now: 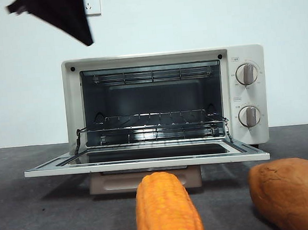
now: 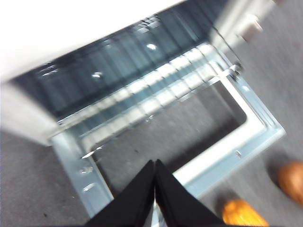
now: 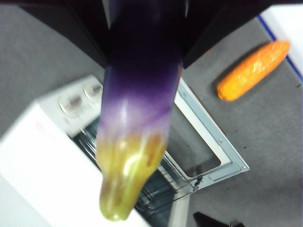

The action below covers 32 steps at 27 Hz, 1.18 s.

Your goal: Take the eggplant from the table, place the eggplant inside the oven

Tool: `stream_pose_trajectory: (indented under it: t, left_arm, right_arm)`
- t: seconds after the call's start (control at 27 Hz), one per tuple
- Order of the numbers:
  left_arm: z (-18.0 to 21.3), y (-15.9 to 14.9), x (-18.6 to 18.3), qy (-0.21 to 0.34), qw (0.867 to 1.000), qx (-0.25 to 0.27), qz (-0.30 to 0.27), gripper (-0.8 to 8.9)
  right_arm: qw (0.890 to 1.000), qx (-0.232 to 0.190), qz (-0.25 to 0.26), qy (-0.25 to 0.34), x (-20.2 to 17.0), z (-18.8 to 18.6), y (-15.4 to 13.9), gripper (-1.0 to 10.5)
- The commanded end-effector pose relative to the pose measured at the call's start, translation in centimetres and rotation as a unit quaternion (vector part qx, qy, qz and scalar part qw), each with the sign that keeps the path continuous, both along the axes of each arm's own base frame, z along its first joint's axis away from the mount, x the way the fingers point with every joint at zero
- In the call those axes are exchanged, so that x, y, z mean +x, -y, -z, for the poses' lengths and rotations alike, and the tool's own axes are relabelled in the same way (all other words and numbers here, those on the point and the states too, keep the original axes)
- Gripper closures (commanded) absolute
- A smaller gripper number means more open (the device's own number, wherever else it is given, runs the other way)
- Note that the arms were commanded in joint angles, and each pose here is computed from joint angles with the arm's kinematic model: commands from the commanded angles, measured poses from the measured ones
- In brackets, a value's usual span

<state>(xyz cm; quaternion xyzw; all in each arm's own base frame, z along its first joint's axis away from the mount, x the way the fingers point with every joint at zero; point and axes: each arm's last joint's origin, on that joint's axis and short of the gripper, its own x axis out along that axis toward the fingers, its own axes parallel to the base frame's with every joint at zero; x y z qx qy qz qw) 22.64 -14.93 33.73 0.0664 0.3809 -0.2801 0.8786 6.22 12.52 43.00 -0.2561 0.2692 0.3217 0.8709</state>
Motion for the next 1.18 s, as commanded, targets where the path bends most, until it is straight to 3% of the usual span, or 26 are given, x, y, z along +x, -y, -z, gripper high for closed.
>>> stream_pose_trajectory:
  t: [0.04,0.18,0.41,0.7,0.96,1.18]
  left_arm:
    - [0.8,-1.3,-1.0,0.02,0.998,-0.044,-0.037,8.07]
    - [2.8,-4.0,-2.7,0.038,0.992,-0.08,-0.085,8.08]
    - [5.6,-7.6,-4.5,0.038,0.984,-0.088,-0.153,8.08]
    - [6.6,-9.8,-4.7,0.032,0.975,-0.084,-0.202,8.08]
    - [6.6,-9.9,-4.6,0.033,0.976,-0.083,-0.199,8.07]
    - [6.6,-9.8,-4.7,0.031,0.978,-0.086,-0.188,8.07]
  right_arm:
    - [0.998,-0.036,-0.038,0.019,0.8,0.8,-2.6,8.1]
    - [0.991,-0.106,-0.073,0.025,2.2,3.1,-6.6,8.1]
    - [0.972,-0.192,-0.128,0.048,5.1,6.6,-12.4,8.1]
    - [0.954,-0.247,-0.15,0.081,10.7,12.1,-18.0,8.1]
    - [0.955,-0.254,-0.101,0.119,18.3,16.4,-19.1,8.1]
    - [0.946,-0.287,-0.099,0.11,21.0,19.4,-19.1,7.6]
